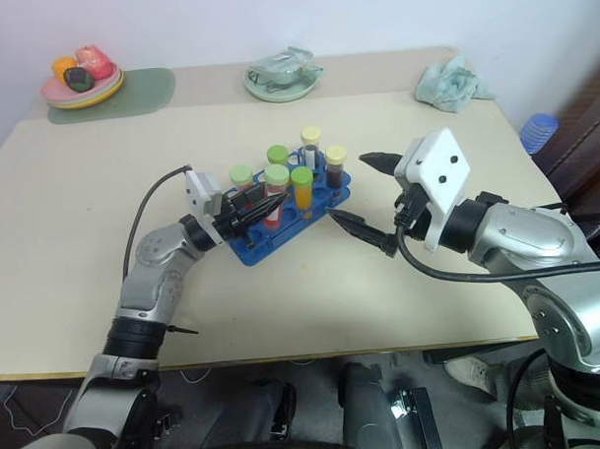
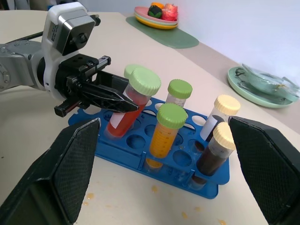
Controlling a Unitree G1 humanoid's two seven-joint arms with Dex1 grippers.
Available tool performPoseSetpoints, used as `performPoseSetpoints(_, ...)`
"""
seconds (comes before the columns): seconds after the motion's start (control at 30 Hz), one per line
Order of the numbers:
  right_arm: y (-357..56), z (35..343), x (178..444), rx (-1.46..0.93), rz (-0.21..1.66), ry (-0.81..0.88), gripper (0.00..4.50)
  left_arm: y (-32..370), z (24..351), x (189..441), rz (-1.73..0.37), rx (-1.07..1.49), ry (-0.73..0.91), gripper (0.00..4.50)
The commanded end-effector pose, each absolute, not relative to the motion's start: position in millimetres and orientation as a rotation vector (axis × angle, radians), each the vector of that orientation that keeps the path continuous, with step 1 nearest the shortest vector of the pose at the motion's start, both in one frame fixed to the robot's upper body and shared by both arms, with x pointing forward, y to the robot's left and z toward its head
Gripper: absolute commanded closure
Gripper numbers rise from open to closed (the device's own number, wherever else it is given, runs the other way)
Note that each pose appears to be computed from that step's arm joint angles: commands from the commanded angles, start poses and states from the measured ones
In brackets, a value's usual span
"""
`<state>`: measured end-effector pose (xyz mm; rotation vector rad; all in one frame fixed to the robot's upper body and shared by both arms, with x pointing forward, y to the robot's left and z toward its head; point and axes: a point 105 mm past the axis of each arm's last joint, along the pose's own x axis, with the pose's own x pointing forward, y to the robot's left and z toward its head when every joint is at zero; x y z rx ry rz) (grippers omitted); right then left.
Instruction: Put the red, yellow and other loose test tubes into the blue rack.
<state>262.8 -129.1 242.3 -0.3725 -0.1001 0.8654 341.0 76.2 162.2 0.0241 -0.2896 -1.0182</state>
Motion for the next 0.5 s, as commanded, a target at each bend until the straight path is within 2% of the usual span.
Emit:
performPoseSetpoints(0.03, -130, 251, 260, -0.392, 0.860, -0.150, 0.00, 81, 159, 339, -1.030, -0.030, -0.271, 2.66)
performPoseSetpoints(0.07, -130, 251, 260, -0.392, 0.860, -0.150, 0.00, 82, 159, 339, -1.018, -0.025, -0.276, 2.34)
performPoseSetpoints(0.2, -132, 250, 260, -0.391, 0.862, -0.146, 0.00, 87, 161, 337, -0.987, 0.000, -0.287, 0.30)
performPoseSetpoints(0.23, -133, 249, 260, -0.391, 0.863, -0.144, 0.00, 89, 162, 336, -0.976, 0.013, -0.289, 0.02)
performPoseSetpoints(0.4, -134, 246, 260, -0.381, 0.874, -0.133, 0.00, 96, 166, 320, -1.010, 0.019, -0.276, 0.02)
performPoseSetpoints(0.5, -136, 243, 260, -0.367, 0.873, -0.127, 0.00, 104, 163, 311, -1.001, 0.120, -0.265, 0.02)
